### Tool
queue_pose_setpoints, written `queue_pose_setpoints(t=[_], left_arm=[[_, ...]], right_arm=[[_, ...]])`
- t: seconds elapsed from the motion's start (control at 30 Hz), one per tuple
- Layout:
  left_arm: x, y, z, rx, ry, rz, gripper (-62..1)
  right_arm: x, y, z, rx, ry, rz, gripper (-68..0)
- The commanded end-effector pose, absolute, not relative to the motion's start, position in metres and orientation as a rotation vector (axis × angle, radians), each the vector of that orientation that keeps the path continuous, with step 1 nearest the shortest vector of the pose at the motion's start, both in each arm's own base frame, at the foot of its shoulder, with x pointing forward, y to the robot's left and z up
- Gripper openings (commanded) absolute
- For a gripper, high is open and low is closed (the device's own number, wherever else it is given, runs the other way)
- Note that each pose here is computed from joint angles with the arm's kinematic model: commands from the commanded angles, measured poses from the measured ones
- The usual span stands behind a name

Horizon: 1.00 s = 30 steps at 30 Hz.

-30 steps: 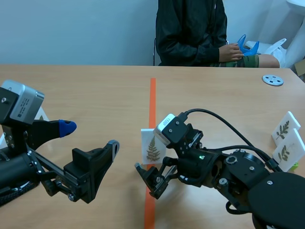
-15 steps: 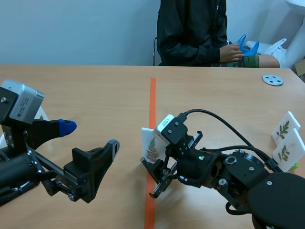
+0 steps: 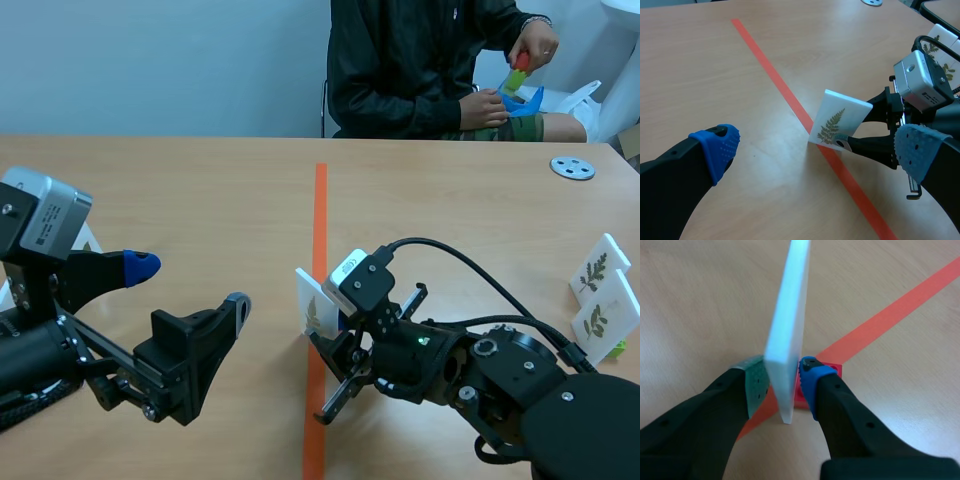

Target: Sort the leaf by its shape. The table is split by an orange tape line. A compound leaf with several leaflets goes to the left side, a simple leaf with one blade goes to the right side. Return to the home posture when a red brick is placed on the table.

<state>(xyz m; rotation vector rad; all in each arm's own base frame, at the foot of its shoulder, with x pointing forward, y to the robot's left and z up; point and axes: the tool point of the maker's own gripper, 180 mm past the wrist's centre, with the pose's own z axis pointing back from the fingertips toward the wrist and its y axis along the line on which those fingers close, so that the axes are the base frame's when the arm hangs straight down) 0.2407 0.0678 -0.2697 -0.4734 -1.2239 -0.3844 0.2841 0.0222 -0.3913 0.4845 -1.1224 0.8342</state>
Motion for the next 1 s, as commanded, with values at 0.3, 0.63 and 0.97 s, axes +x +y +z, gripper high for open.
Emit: queue_pose_setpoints(t=[0.3, 0.63, 0.97], left_arm=[[0.243, 0.067, -0.26, -0.481, -1.258, -0.387, 1.4], [0.243, 0.067, -0.26, -0.481, -1.259, -0.387, 1.4], [0.243, 0.067, -0.26, -0.481, -1.259, -0.387, 1.4]], right_arm=[[0.3, 0.007, -0.367, 0.448, -1.196, 0.867, -65.6], [0.304, -0.046, -0.319, 0.38, -1.299, 0.724, -66.2], [0.281, -0.105, -0.3, 0.333, -1.287, 0.483, -66.2]])
